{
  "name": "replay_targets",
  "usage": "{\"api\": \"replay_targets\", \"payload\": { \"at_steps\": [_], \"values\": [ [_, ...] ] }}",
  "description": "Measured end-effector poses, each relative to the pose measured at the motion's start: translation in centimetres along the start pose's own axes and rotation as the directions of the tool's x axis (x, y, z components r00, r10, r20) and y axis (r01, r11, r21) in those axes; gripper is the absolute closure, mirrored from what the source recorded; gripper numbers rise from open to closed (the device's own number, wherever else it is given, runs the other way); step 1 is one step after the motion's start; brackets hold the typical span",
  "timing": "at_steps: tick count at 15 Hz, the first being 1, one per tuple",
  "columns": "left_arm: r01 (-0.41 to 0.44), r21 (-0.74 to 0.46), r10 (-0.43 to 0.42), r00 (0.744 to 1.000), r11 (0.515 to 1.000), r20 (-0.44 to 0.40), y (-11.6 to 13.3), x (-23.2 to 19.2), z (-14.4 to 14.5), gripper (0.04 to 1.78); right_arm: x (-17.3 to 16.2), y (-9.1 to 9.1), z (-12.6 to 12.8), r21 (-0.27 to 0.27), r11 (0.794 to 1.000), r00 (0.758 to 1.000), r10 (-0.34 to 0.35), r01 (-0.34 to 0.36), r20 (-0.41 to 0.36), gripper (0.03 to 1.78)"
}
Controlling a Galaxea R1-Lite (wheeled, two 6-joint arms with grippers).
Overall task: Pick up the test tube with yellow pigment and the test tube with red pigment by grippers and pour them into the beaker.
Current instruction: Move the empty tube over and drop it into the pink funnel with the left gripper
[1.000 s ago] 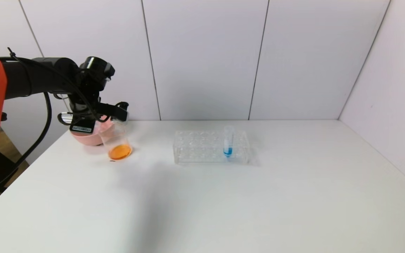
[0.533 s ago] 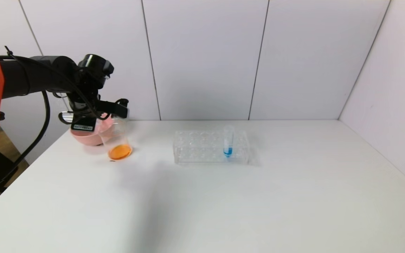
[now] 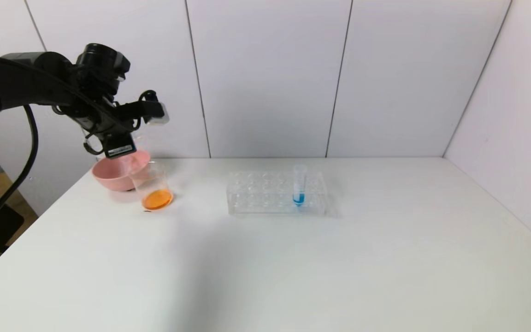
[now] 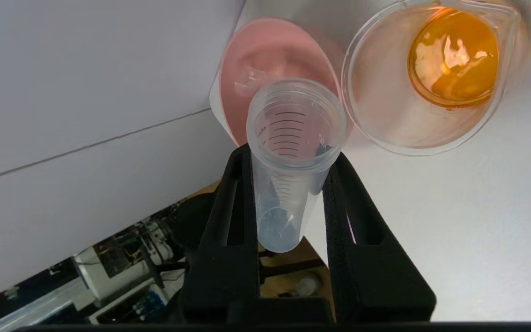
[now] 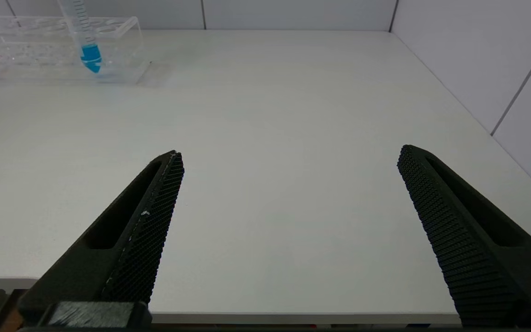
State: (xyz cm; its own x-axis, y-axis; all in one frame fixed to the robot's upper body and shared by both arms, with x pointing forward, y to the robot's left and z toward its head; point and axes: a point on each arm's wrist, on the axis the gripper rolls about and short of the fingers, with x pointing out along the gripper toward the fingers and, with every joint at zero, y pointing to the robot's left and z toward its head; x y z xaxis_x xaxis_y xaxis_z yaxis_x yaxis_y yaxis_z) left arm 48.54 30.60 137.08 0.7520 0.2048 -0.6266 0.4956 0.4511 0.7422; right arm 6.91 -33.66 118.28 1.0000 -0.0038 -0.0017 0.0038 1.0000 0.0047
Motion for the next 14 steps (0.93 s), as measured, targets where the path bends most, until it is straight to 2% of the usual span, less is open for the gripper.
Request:
{"api": "replay_targets", "payload": {
  "at_steps": [4, 7, 10, 14],
  "values": [
    [-0.045, -0.182, 0.054, 0.998, 0.982, 0.042, 1.1, -1.3, -0.4, 1.39, 0.0, 0.0, 0.0, 0.0, 1.0, 1.0, 0.0, 0.0, 0.0, 0.11],
    [-0.098, -0.375, 0.135, 0.988, 0.922, 0.073, 2.3, -1.7, -0.6, 1.39, 0.0, 0.0, 0.0, 0.0, 1.0, 1.0, 0.0, 0.0, 0.0, 0.11],
    [-0.117, -0.567, 0.205, 0.974, 0.816, 0.093, 3.3, -1.8, -0.8, 1.39, 0.0, 0.0, 0.0, 0.0, 1.0, 1.0, 0.0, 0.0, 0.0, 0.11],
    [-0.105, -0.758, 0.274, 0.957, 0.644, 0.1, 4.2, -1.5, -1.2, 1.39, 0.0, 0.0, 0.0, 0.0, 1.0, 1.0, 0.0, 0.0, 0.0, 0.11]
  ]
}}
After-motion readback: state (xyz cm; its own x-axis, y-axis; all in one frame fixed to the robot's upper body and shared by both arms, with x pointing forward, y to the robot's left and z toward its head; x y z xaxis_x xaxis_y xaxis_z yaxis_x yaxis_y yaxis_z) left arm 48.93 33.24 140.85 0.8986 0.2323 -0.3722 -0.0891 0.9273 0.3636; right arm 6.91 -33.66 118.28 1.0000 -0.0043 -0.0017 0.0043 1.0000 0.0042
